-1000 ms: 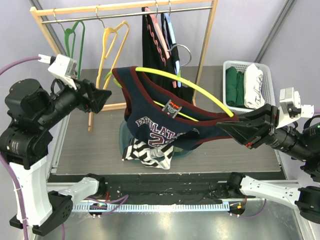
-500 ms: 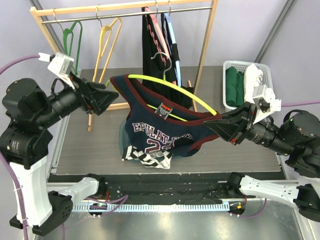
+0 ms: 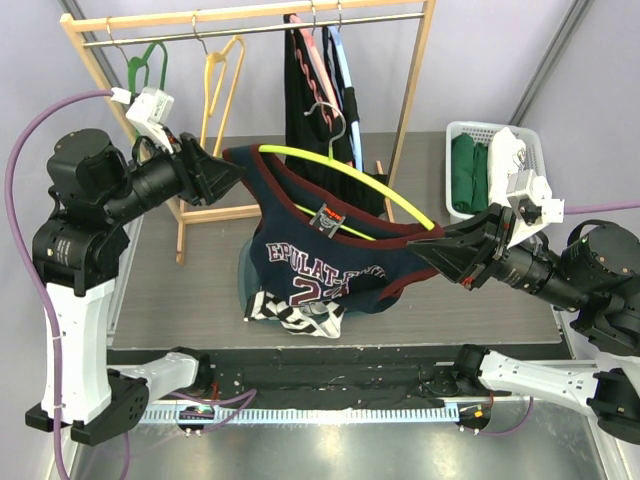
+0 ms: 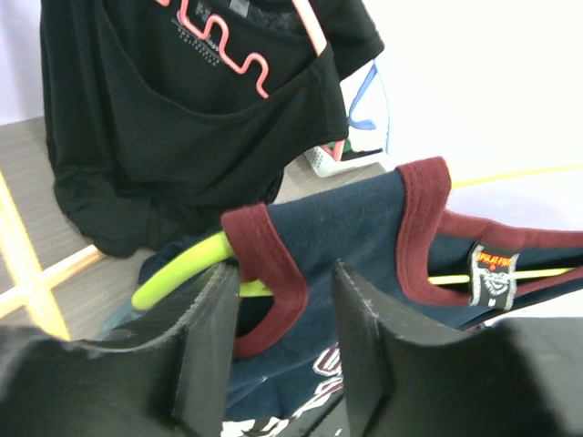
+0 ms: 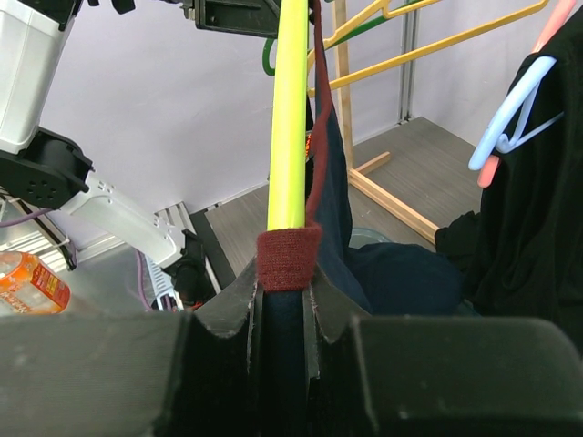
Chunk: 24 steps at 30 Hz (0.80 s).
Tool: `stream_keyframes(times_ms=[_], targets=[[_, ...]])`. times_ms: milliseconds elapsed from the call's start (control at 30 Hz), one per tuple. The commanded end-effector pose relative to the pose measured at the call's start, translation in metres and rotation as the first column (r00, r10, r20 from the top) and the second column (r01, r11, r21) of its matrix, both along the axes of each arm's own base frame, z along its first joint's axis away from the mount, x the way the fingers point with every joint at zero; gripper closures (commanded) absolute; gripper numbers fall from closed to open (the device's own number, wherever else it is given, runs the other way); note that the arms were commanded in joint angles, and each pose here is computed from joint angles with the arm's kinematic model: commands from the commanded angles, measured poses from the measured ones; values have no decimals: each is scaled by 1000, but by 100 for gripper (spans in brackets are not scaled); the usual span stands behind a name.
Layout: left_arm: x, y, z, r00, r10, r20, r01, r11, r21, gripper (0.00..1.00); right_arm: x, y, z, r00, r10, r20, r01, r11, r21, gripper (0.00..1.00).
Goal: Remove the tank top from the hanger
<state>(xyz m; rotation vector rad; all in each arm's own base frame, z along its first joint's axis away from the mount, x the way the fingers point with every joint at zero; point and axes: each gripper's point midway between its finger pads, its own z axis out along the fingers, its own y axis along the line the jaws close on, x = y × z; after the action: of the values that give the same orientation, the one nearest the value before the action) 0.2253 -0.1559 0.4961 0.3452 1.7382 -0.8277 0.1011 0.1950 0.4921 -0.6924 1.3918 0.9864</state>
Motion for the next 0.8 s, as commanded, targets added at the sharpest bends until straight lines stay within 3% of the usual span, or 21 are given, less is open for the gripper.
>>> stream_keyframes(times_ms=[0, 367, 767], targets=[[-3, -5, 27, 997, -25, 77, 29, 998, -51, 58, -8, -3, 44, 995, 23, 93, -35, 990, 136, 99], [-9, -10, 36, 995, -58, 84, 65, 994, -83, 99, -6, -10, 46, 996, -7, 89, -6, 989, 149, 99], [-21, 11, 76, 978, 34, 207, -17, 996, -86, 100, -14, -53, 12, 996, -93, 1, 93, 989, 119, 99]])
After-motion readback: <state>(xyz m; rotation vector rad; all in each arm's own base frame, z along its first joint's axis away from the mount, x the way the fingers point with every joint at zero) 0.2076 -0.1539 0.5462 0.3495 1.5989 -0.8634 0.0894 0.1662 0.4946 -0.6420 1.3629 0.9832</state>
